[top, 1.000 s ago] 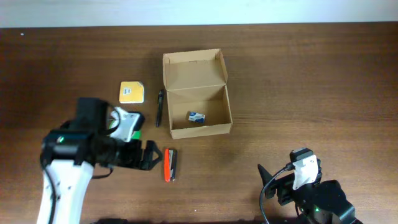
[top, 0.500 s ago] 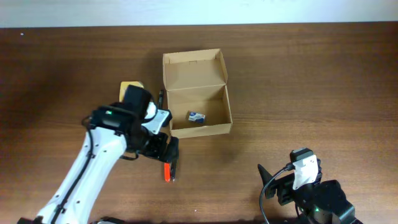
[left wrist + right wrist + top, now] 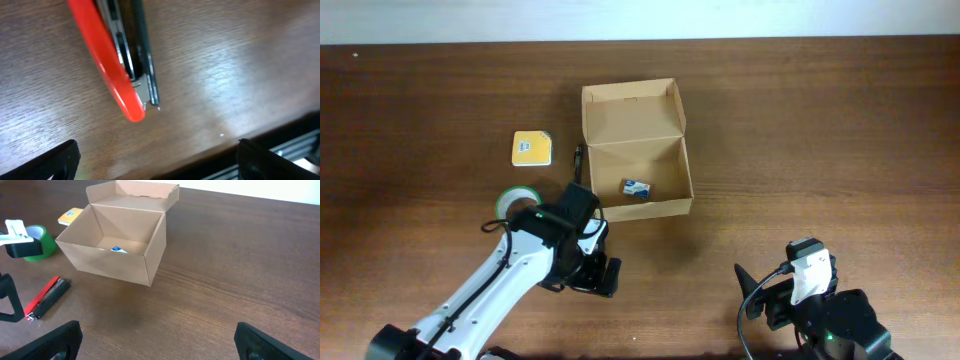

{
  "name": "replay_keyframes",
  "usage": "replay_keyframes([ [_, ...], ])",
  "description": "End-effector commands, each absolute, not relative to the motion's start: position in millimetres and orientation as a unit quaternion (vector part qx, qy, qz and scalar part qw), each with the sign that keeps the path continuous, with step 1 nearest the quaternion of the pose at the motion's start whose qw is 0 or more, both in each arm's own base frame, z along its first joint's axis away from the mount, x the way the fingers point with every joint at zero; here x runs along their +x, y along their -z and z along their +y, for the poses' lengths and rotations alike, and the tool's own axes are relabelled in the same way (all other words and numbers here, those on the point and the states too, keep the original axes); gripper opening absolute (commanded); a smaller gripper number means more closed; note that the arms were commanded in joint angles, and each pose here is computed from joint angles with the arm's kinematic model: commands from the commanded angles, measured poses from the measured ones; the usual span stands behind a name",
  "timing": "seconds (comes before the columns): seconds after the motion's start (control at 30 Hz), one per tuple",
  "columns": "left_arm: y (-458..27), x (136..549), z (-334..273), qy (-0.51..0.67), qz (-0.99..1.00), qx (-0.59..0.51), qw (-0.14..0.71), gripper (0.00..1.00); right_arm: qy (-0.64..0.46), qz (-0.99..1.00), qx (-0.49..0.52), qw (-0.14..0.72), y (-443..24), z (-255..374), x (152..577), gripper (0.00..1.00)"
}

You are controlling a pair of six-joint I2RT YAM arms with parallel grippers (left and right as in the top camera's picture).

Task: Pack container
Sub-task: 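Reach the left gripper over the red stapler, then close the left gripper on the red stapler and lift it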

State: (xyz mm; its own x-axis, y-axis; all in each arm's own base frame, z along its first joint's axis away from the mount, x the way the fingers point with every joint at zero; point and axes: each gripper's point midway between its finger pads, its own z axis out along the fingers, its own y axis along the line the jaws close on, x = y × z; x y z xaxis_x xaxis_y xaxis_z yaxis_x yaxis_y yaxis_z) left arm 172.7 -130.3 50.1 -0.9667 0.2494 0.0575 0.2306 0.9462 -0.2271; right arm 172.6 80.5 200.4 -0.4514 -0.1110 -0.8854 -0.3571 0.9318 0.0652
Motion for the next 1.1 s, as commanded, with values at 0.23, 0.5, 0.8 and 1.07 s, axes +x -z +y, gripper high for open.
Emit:
replay_keyframes([
  [0.23, -28.5, 181.7, -129.2, -0.081, -0.991, -0.102, 0.001, 1.0, -0.117, 0.843, -0.129, 0.51, -201.2, 77.1, 173.9, 0.99],
  [0.5, -21.8, 193.1, -119.1, -0.048, -0.994, -0.092, -0.029, 0.95, -0.117, 0.843, -0.129, 0.51, -201.2, 77.1, 173.9, 1.0],
  [0.8, -18.7, 197.7, -120.6, -0.048, -0.994, -0.09, -0.035, 0.93, -0.117, 0.843, -0.129, 0.509, -201.1, 77.1, 173.8, 0.99],
  [1.07, -6.2, 197.4, -120.4, -0.04, -0.996, -0.077, -0.018, 0.93, -0.117, 0.843, -0.129, 0.509, -201.1, 77.1, 173.8, 0.99],
])
